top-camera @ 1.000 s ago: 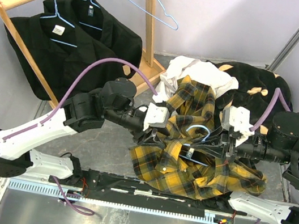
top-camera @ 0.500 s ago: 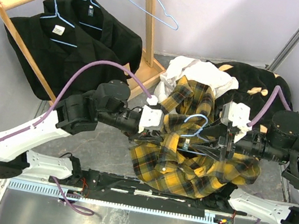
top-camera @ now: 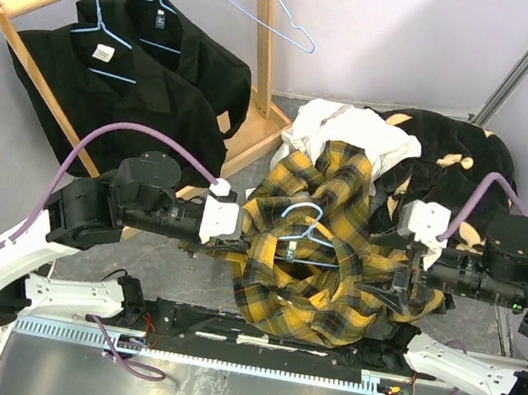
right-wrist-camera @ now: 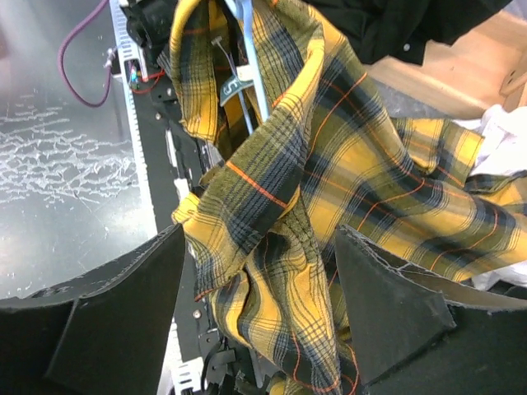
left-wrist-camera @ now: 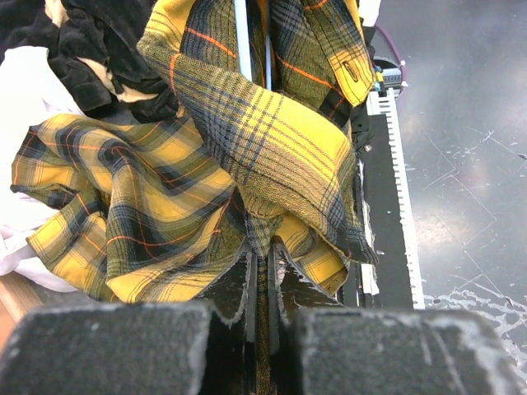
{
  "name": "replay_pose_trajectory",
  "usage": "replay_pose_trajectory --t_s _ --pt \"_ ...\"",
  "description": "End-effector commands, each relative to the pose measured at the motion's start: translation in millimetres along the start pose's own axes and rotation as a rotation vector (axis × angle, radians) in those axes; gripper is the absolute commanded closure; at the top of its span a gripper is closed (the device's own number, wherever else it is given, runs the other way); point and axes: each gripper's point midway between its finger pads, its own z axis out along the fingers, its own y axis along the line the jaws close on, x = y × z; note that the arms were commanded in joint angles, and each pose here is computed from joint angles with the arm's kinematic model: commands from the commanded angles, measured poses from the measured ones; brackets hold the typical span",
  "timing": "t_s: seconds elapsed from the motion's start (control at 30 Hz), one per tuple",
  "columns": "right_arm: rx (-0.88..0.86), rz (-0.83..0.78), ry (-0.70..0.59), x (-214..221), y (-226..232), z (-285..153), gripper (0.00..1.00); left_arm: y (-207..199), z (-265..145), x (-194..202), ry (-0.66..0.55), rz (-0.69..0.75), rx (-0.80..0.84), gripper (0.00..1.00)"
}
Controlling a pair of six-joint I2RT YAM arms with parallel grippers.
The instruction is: Place the shirt on the hanger
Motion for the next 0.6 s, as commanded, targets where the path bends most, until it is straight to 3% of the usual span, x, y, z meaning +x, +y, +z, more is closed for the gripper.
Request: replay_pose_trajectory --t_s 0.0,0.2,0.37,0.47,0.57 --pt "-0.016 0.015 0.063 10 -3 17 0.19 -1 -4 -12 -0.045 0.069 0.015 0.97" --pt "-0.107 0.031 0.098 16 7 34 0.21 -4 -5 -14 -0.052 0.079 0.031 0.97" --pt "-0.157 0.06 0.127 28 13 44 0.31 -2 -8 -20 -0.067 0.095 0.025 0.97" --pt "-0.16 0.077 0.107 28 15 47 0.46 -3 -11 -23 -0.078 0.101 0.021 0.97" --pt "-0.166 0.097 0.065 22 16 51 0.76 -2 -12 -24 -0.08 0.101 0.02 0.97"
